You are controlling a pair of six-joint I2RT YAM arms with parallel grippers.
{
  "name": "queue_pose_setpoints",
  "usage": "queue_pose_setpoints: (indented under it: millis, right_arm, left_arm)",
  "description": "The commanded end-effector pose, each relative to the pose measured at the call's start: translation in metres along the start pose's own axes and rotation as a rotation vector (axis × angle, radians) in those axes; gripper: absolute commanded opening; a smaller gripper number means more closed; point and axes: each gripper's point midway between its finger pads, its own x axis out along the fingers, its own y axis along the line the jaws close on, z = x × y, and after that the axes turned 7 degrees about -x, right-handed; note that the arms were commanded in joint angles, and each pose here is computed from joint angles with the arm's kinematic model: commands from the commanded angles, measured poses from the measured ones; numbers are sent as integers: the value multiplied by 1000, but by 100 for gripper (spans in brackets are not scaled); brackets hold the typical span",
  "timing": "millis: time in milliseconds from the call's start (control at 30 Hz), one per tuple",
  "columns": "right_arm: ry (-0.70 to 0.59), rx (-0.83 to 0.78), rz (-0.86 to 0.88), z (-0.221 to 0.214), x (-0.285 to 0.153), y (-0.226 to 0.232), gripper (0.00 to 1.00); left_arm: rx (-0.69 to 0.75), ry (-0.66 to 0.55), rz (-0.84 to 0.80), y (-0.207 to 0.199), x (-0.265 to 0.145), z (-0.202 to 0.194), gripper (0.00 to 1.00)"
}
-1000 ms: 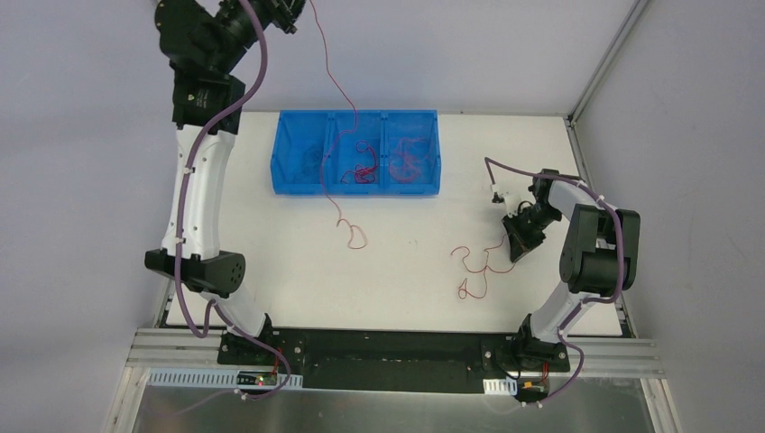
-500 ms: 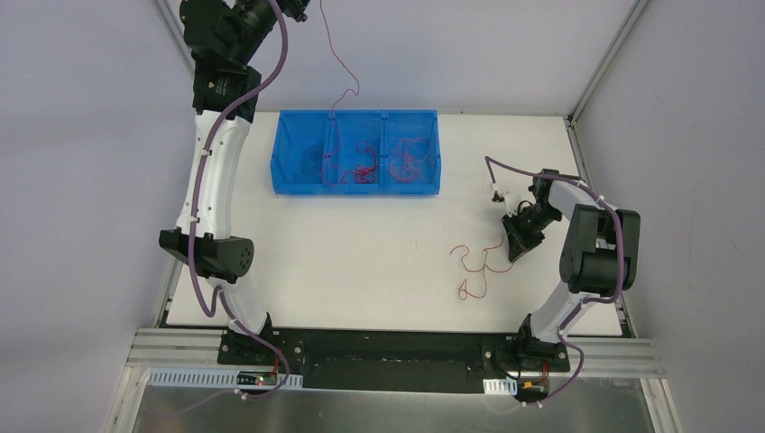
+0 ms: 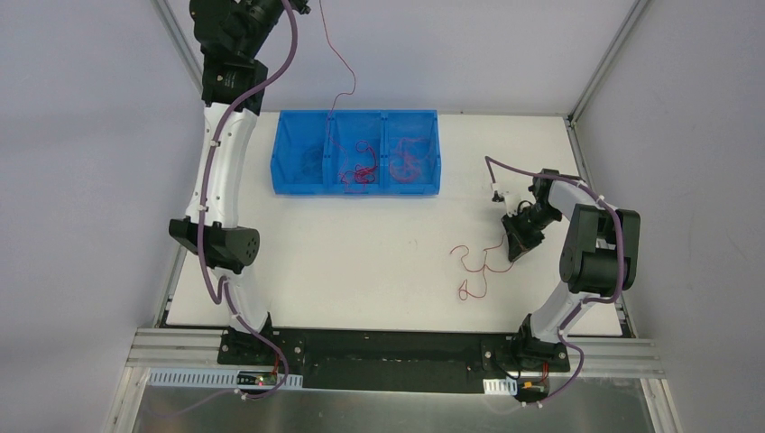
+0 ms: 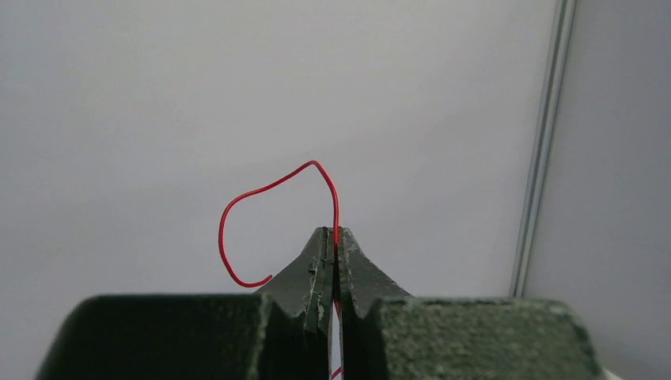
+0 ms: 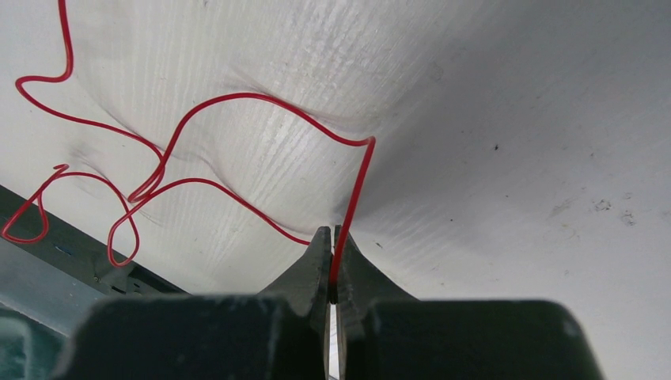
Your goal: Untangle the cables
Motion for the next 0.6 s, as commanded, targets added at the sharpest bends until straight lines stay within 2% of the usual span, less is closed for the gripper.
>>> queue_pose_setpoints:
  millis: [0,100,267,467,567]
  right_arm:
    - [-5,17,34,1,1,4,0]
    - [-1,22,38,-1,3,4,0]
    - [8,24,40,-2,4,4,0]
    - [9,36,42,0,5,2,0]
    - [7,39,43,1,5,2,0]
  left_arm:
    - [77,-102,29,13,14,14,0]
    - [103,-166,76,23,19,25,0]
    - [142,-206,111,31,21,30,0]
    - [147,-186,118,37,23,15,0]
    - [78,-141,100,34,24,1,0]
